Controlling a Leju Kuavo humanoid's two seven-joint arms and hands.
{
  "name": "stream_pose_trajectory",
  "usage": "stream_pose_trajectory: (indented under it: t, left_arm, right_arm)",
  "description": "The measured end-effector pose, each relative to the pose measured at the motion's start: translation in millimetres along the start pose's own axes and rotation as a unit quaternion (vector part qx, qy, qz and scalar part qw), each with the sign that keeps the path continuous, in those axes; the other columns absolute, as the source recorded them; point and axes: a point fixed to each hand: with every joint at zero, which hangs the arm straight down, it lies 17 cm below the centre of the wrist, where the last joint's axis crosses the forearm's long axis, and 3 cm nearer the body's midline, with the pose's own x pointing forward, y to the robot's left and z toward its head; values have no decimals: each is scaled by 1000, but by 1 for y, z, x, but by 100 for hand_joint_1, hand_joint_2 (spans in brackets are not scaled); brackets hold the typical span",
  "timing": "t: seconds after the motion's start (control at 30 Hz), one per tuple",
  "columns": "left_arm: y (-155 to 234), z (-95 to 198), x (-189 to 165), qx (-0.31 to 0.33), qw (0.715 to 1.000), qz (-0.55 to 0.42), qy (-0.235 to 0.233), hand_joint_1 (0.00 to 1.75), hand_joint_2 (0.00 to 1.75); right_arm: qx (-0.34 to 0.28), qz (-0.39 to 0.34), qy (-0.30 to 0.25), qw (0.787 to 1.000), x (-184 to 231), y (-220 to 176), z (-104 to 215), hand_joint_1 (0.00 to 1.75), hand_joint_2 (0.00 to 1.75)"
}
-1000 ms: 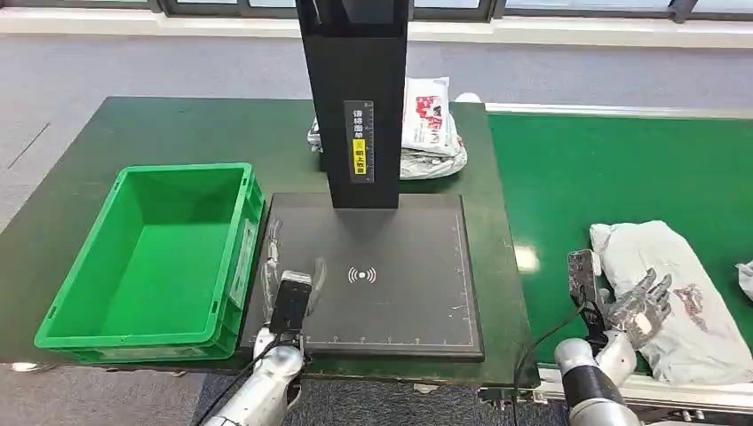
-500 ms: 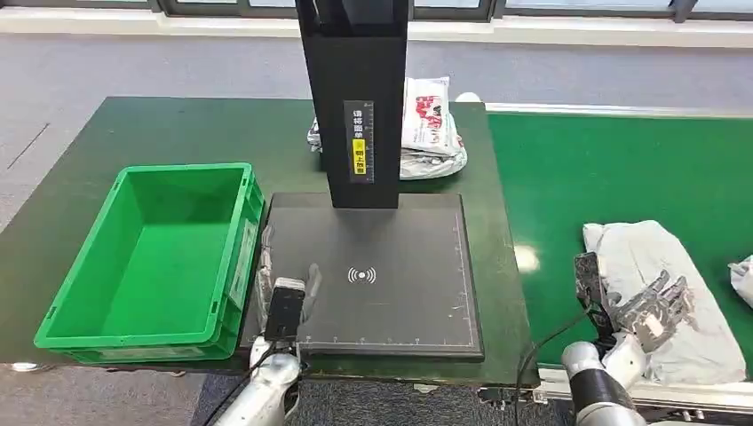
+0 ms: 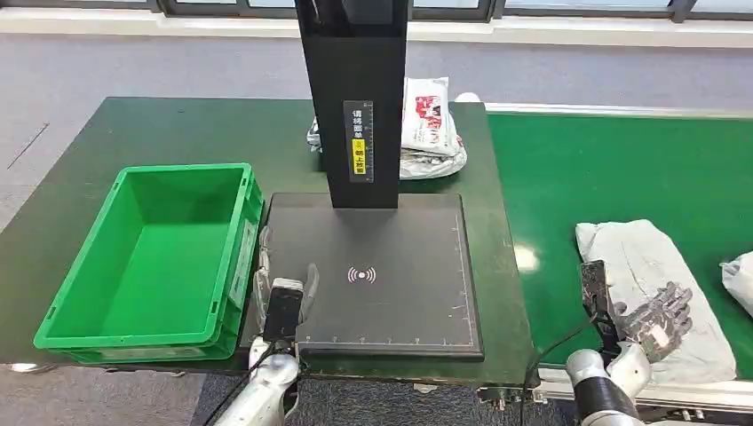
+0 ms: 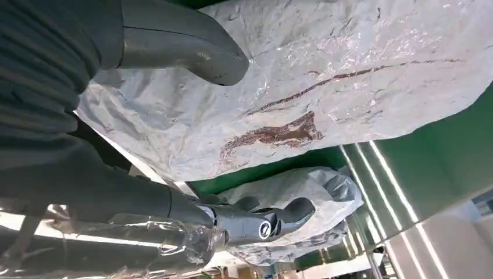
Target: Moved the parcel from conveyor to table for the left to box.
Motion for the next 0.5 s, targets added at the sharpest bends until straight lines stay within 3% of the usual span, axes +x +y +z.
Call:
stream_pose_trajectory:
  t: [0.4, 0.5]
  left_arm:
    - [4, -2, 0, 6, 1000, 10, 4, 0, 175]
    - [6, -4, -1, 9, 1000, 11, 4, 0, 175]
  right_arm:
    - [75, 26, 41, 996, -33, 29, 13, 0, 175]
    - [123, 46, 56, 990, -45, 44, 22, 0, 175]
